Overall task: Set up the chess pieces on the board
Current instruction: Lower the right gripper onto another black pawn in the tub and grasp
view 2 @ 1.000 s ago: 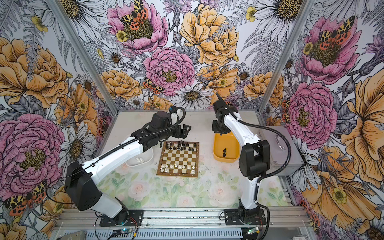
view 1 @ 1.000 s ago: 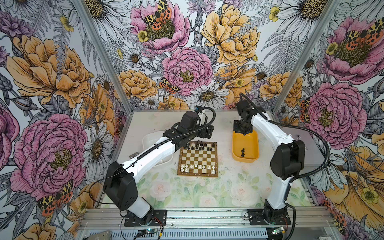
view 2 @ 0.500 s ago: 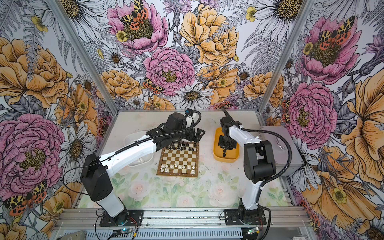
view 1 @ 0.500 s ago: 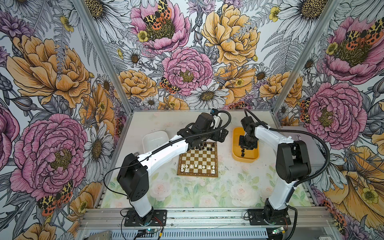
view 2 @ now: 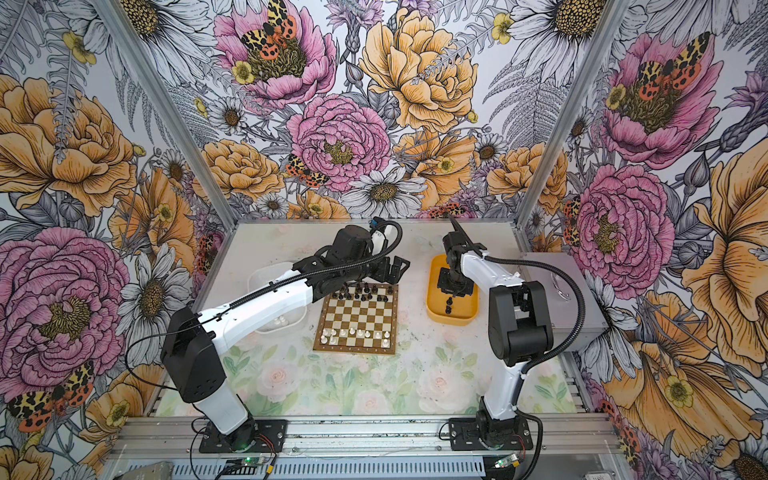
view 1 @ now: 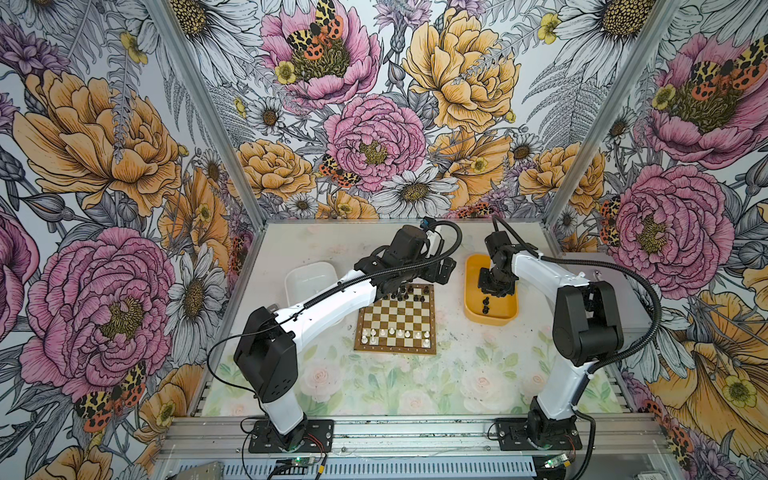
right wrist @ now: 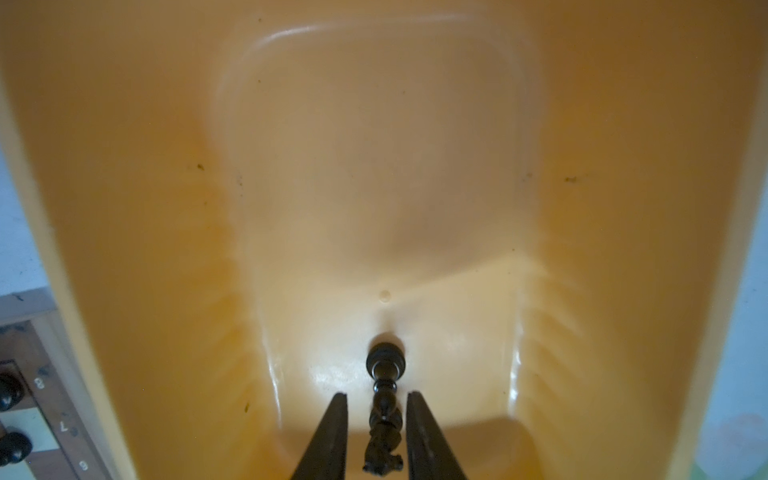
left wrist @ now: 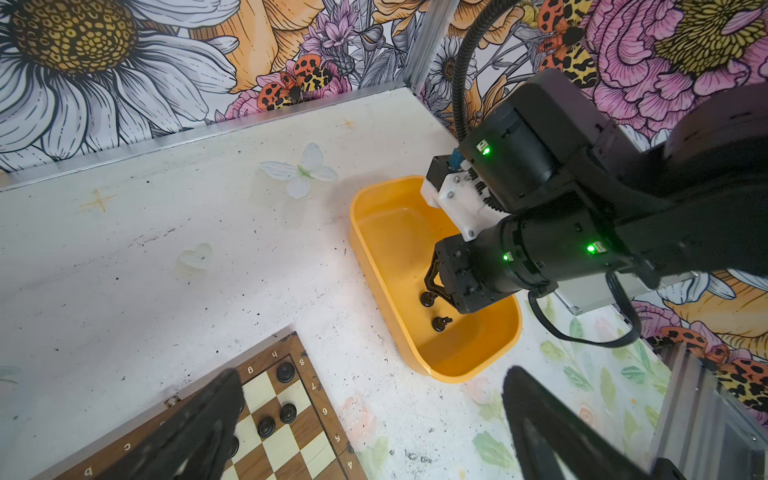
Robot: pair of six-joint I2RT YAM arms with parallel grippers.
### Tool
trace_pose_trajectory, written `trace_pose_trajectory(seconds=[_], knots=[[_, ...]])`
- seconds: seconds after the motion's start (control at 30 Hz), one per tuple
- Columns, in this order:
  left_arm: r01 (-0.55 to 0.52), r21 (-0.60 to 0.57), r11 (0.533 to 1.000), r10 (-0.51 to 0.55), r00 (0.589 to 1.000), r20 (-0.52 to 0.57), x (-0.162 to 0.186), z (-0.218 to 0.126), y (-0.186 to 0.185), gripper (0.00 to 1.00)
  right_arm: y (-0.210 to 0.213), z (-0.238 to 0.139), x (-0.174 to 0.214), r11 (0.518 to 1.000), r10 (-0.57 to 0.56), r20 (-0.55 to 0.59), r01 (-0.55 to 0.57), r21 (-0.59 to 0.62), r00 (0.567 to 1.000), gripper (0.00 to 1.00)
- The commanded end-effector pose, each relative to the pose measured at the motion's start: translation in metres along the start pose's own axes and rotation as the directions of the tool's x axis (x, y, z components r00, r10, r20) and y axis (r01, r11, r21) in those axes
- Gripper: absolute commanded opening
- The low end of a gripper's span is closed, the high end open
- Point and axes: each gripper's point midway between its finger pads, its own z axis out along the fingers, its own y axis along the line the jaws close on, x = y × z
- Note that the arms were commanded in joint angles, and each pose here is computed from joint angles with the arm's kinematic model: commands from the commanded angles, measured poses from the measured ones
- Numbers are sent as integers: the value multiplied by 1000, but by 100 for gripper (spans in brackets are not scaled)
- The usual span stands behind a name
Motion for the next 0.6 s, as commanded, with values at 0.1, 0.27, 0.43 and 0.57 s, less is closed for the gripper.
trace_pose_trajectory(seconds=[0.1, 0.27, 0.43, 0.57], knots=[[1, -17, 1000, 0, 999, 36, -13, -12, 0, 99, 0, 0, 2, 1000, -4, 7, 4, -18, 1000, 26], [1, -19, 1000, -1, 999, 39, -13, -14, -1, 99, 0, 4, 4, 1000, -13, 2, 13, -16, 1000, 26], [2, -27, 1000, -1, 999, 35, -12, -14, -1, 99, -1, 7, 5, 1000, -15, -3, 15, -16, 1000, 25], [2, -31, 1000, -1, 999, 32, -10, -15, -1, 99, -1, 9, 5, 1000, -19, -5, 19, -15, 1000, 25]])
